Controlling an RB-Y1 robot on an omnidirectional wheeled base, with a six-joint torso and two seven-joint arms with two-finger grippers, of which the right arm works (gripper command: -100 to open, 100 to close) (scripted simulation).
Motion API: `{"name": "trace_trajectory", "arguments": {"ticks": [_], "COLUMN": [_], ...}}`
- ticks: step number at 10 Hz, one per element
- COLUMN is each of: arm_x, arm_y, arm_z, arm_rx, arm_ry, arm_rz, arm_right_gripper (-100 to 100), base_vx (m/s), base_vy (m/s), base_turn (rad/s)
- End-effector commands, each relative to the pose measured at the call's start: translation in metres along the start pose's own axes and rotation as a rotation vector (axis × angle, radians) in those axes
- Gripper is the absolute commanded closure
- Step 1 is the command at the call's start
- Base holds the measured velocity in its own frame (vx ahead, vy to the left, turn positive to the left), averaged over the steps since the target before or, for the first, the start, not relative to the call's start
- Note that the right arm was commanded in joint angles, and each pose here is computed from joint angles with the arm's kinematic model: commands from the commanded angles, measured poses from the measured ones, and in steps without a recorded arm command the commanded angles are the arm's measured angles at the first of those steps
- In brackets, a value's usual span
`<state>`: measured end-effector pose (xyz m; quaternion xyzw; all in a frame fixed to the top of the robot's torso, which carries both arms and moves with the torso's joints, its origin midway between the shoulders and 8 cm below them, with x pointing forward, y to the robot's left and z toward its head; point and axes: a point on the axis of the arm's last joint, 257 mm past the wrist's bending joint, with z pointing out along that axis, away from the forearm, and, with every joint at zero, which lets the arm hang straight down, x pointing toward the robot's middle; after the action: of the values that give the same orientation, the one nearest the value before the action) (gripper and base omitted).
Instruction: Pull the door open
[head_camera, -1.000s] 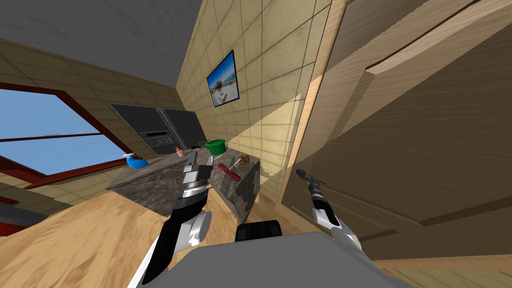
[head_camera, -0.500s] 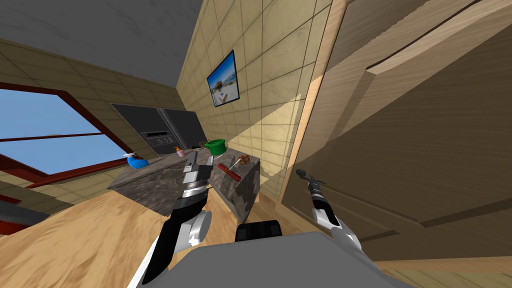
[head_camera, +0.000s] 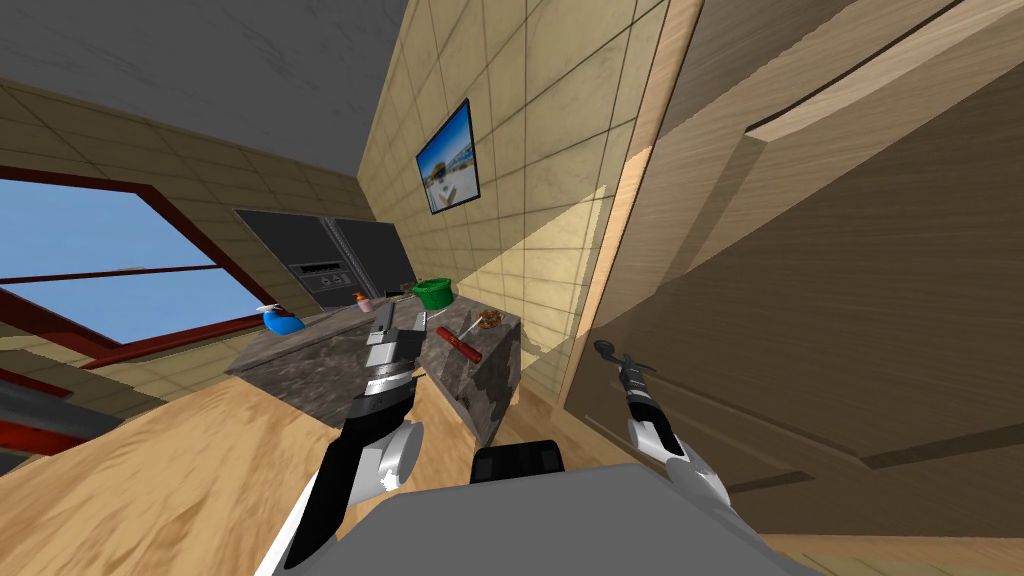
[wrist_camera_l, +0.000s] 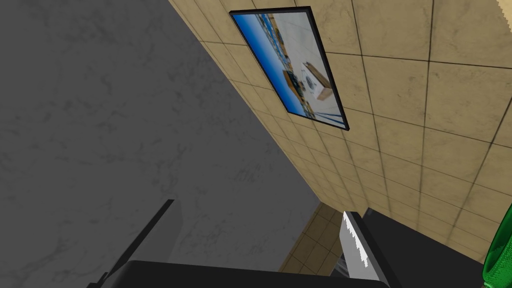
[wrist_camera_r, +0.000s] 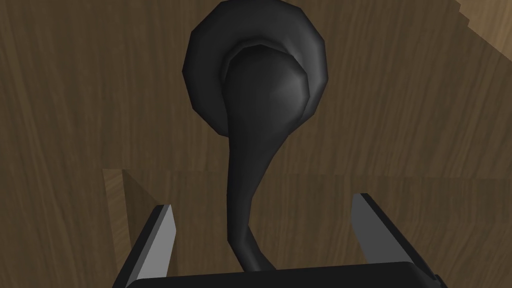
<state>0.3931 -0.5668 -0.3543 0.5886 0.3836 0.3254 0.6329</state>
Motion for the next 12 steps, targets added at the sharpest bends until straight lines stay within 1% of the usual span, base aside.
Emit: {"name": "trace_trajectory", "arguments": {"ticks": [1,5,6,8,12], "arm_x": [-0.0001,-0.0001,-0.0063,-0.0063,-0.0063], "arm_y": [-0.0002,-0.0002,-0.001,-0.001,-0.001], "arm_z": [-0.0001,-0.0001,-0.0019,-0.0019,-0.0019], "arm_rx": [0.0,0.0,0.0,0.0,0.0], "arm_ry": [0.0,0.0,-0.004,-0.004,-0.004], "arm_rz": [0.0,0.0,0.0,0.0,0.0], "arm_right_gripper": [-100,-100,-100,-100,-100], "base_vx": [-0.004,0.002,0.005,0.009,-0.001], "base_vy": [0.006,-0.002,-0.007,-0.013,0.001], "base_turn": [-0.017,0.006,0.019,0.038,-0.004]}}
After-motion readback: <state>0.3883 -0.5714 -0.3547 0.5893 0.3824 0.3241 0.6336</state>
